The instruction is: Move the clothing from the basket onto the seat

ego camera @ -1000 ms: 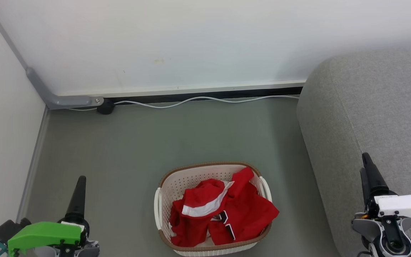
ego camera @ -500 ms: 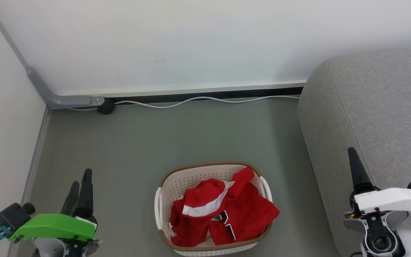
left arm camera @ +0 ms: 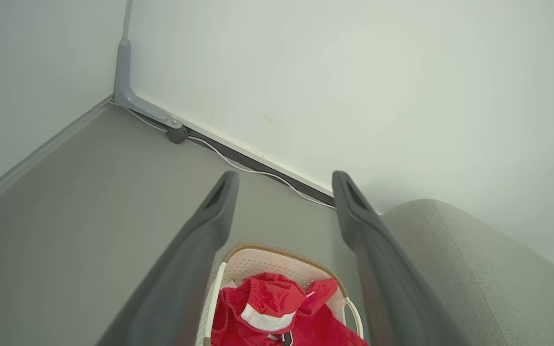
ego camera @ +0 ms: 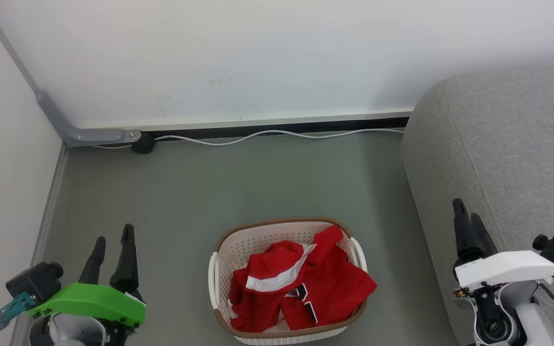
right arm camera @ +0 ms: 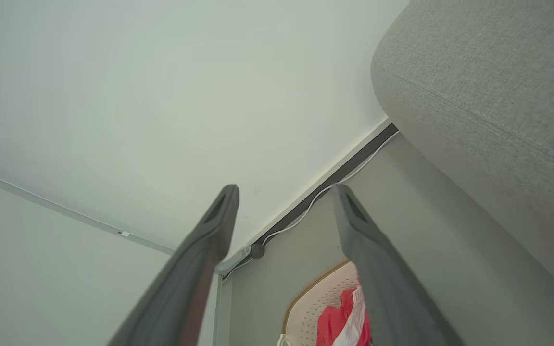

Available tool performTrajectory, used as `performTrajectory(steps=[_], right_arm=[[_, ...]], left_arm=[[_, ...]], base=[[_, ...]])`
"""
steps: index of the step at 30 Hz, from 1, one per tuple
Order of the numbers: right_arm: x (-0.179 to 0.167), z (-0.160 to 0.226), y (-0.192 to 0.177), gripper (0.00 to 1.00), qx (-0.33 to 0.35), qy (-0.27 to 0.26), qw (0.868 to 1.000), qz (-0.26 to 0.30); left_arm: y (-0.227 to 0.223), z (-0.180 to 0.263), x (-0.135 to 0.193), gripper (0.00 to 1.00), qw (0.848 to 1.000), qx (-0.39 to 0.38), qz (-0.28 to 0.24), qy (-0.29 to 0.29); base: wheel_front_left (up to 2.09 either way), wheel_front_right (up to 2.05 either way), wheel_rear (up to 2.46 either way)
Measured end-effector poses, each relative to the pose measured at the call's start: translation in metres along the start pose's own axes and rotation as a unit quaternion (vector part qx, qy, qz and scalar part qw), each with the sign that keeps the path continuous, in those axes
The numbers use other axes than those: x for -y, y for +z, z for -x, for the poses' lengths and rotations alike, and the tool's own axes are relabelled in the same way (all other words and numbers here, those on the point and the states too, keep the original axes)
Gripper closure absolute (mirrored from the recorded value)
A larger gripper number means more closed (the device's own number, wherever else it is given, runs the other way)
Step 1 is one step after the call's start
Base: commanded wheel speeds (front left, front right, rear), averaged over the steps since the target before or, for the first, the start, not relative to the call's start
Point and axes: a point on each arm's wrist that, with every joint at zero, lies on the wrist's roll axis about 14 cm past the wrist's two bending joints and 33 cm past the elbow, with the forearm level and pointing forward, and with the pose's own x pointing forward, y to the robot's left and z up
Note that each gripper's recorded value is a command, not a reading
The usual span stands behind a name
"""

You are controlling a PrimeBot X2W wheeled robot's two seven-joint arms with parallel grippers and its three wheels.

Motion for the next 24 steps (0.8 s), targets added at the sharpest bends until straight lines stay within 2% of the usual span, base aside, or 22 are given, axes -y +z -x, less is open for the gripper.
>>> performTrajectory(steps=[13,24], right_arm=[[-0.013,0.002,-0.002,0.00,0.014,0.015,0.995,0.097],[-0.022,0.007,-0.006,0.00,0.025,0.028,0.985,0.171]], left_arm=[[0.003,0.004,0.007,0.00,0.995,0.018,-0.103,-0.006],[0.004,0.011,0.009,0.00,0.982,0.034,-0.184,-0.009]], base=[[0.00,0.00,0.00],[0.00,0.00,0.00]])
